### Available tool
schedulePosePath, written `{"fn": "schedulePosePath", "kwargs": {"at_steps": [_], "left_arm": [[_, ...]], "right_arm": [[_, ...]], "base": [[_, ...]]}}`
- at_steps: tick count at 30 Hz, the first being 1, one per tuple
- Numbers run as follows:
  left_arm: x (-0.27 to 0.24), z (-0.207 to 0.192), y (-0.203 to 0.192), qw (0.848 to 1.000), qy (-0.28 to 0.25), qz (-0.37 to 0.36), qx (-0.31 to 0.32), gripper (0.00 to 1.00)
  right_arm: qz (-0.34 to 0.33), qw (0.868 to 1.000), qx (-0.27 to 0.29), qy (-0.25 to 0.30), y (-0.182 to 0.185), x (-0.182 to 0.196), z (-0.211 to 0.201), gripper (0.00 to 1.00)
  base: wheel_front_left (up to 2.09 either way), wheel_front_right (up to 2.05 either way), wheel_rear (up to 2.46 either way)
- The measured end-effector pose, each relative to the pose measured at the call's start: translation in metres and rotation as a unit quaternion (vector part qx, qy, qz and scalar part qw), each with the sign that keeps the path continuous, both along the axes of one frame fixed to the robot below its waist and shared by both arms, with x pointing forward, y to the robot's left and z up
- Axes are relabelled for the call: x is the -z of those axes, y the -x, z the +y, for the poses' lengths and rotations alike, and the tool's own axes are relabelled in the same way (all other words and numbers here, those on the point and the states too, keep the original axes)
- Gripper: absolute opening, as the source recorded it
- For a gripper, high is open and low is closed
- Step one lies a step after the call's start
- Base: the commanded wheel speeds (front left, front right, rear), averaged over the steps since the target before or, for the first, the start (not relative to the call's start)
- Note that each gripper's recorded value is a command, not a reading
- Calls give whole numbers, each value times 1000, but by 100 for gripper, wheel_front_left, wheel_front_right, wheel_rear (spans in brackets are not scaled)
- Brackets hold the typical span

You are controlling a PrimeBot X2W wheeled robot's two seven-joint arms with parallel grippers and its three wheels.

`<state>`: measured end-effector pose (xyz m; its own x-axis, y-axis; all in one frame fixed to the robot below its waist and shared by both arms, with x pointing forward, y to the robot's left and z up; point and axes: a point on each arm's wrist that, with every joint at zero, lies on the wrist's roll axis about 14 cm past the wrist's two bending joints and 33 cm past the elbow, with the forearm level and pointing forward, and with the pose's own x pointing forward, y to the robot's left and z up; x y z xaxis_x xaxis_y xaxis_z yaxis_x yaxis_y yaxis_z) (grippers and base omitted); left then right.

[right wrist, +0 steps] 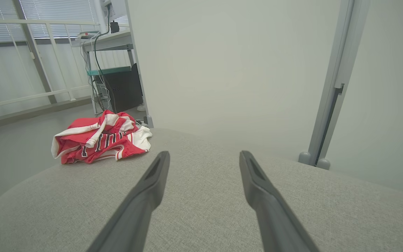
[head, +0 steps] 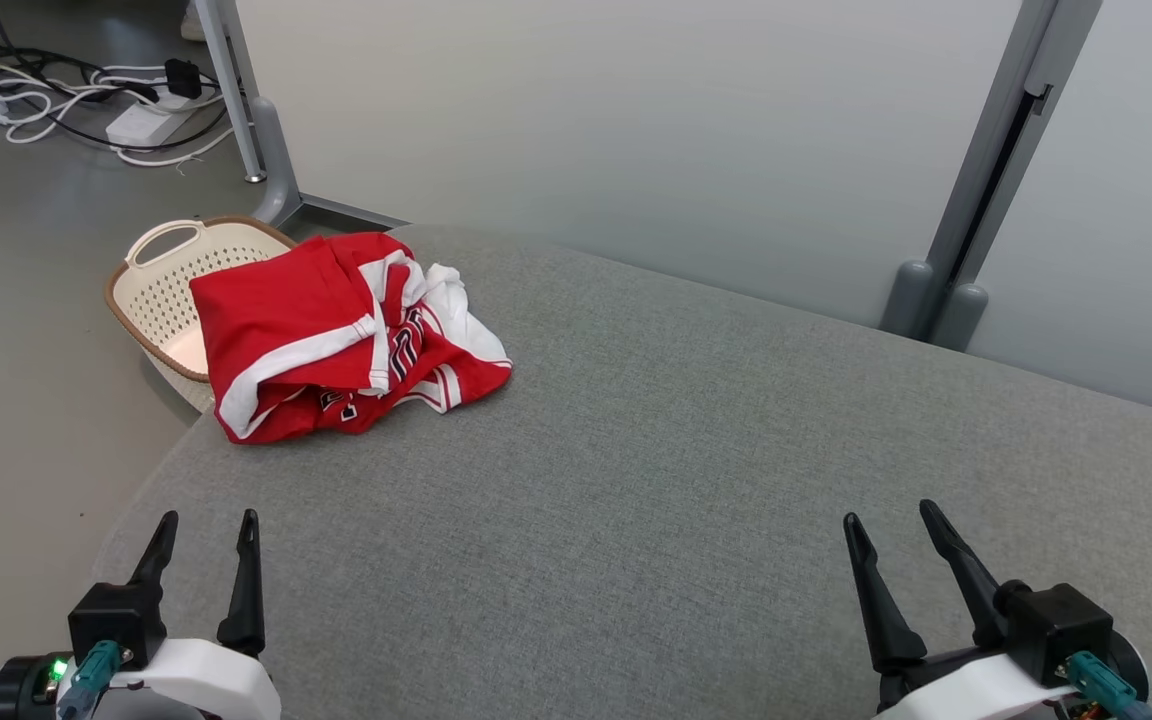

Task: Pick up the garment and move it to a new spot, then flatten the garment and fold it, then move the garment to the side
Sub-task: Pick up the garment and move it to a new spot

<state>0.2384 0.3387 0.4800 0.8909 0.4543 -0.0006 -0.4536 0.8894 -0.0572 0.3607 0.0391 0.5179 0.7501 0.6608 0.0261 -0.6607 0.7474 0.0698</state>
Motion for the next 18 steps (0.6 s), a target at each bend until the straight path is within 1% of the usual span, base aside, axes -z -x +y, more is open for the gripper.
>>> {"fn": "schedulePosePath", "kwargs": {"at_steps": [4,9,14,18], "left_arm": [[5,-1,-3,1000,-4,15,0,100],[5,0,-26,1000,-4,28,11,100],[4,7,-74,998,9,49,28,100],[8,13,-113,996,12,75,42,100]], "right_arm": [[4,1000,7,-1,-5,2,-3,100],[8,1000,8,1,-12,3,-3,100],[10,1000,8,8,-30,5,0,100],[19,1000,12,19,-50,16,-5,100]], "base": [[0,0,0],[0,0,0],[0,0,0],[0,0,0]]}}
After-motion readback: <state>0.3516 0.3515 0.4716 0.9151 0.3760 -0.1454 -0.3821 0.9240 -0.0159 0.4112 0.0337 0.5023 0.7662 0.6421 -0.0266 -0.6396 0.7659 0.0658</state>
